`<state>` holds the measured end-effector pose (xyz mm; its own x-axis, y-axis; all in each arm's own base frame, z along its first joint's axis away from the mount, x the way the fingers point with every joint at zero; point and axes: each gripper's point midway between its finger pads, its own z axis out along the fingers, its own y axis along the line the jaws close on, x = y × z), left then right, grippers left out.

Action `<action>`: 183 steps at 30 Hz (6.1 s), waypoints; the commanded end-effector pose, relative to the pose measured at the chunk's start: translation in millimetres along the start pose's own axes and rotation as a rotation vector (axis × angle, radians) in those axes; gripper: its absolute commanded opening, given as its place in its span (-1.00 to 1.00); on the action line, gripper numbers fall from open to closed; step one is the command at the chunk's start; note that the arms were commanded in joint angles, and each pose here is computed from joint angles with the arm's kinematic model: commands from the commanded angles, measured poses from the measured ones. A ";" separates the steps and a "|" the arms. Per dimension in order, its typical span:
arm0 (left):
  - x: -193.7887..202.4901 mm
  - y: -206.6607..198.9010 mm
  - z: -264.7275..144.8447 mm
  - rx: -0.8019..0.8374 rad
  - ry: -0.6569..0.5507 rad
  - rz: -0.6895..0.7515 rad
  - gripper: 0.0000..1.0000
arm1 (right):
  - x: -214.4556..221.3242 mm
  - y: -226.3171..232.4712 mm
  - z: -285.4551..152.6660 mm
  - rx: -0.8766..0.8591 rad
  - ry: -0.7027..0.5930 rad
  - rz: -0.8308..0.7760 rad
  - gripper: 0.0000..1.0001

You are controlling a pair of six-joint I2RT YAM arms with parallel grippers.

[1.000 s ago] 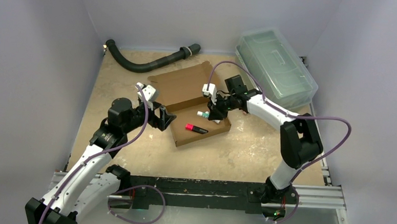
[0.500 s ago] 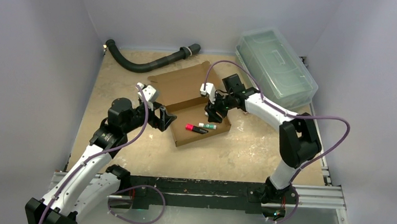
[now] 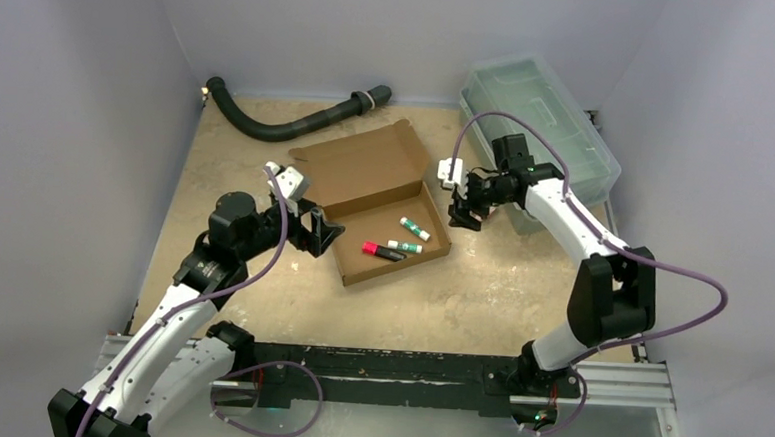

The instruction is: Fold the paper box

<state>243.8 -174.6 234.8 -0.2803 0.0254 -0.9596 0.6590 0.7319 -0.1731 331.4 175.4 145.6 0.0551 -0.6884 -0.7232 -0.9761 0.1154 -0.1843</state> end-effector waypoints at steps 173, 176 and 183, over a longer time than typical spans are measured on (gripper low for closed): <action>0.4 10.9 12.7 -0.087 -0.048 -0.274 0.63 | -86.2 6.5 -10.3 0.144 -0.253 0.143 -0.05; 7.3 8.9 18.9 -0.083 -0.110 -0.486 0.63 | -85.3 11.4 -20.0 0.124 -0.297 0.140 0.11; 61.9 54.9 8.6 -0.340 -0.250 -0.761 0.63 | -91.1 18.8 -23.5 0.090 -0.321 0.147 0.10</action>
<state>248.9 -166.2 156.2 -0.5278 -0.4484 -0.7214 0.2646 0.7203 -0.6412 319.0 216.3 221.1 -0.0285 -0.4282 -0.9032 -0.9319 0.3383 -0.1310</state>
